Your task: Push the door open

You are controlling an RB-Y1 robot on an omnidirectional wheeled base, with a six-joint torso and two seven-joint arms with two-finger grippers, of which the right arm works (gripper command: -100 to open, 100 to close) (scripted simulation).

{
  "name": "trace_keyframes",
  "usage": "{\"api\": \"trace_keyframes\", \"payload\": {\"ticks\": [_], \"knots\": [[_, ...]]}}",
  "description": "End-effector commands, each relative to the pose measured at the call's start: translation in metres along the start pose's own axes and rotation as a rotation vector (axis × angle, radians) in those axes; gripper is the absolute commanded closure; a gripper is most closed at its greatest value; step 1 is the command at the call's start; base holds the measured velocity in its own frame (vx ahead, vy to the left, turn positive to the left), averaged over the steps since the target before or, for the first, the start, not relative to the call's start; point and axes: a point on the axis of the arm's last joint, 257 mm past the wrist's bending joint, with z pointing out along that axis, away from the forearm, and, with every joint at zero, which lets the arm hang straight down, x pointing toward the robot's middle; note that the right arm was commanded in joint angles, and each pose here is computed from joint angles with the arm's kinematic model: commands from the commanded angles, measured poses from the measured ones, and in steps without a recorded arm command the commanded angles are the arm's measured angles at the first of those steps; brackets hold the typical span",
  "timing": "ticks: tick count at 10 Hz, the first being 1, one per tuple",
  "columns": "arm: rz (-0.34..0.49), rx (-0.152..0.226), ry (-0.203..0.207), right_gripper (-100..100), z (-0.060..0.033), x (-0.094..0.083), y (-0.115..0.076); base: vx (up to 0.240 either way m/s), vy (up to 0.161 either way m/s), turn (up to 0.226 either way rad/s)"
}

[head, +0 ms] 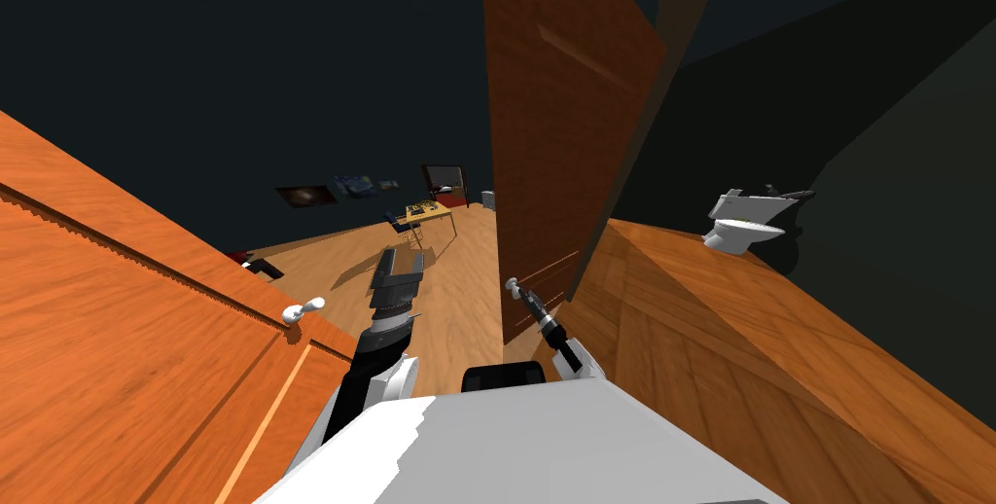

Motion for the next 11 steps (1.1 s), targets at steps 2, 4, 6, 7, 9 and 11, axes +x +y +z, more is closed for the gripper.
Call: {"api": "trace_keyframes", "payload": {"ticks": [2,4,6,7,9,11], "knots": [[-0.073,-0.004,0.006,-100,-0.0009,0.0011,0.0006,-0.036,-0.003,-0.015],[-0.119,-0.007,0.010,-100,-0.0015,0.0019,0.0010,-0.036,-0.003,-0.018],[-0.160,-0.010,0.013,-100,-0.0021,0.0027,0.0013,-0.049,0.000,-0.026],[-0.196,-0.013,0.017,-100,-0.0027,0.0036,0.0018,-0.043,0.000,-0.023],[-0.241,-0.016,0.021,-100,-0.0034,0.0045,0.0022,-0.036,-0.003,-0.018],[-0.283,-0.019,0.024,-100,-0.0040,0.0055,0.0026,-0.051,0.000,-0.027]]}}
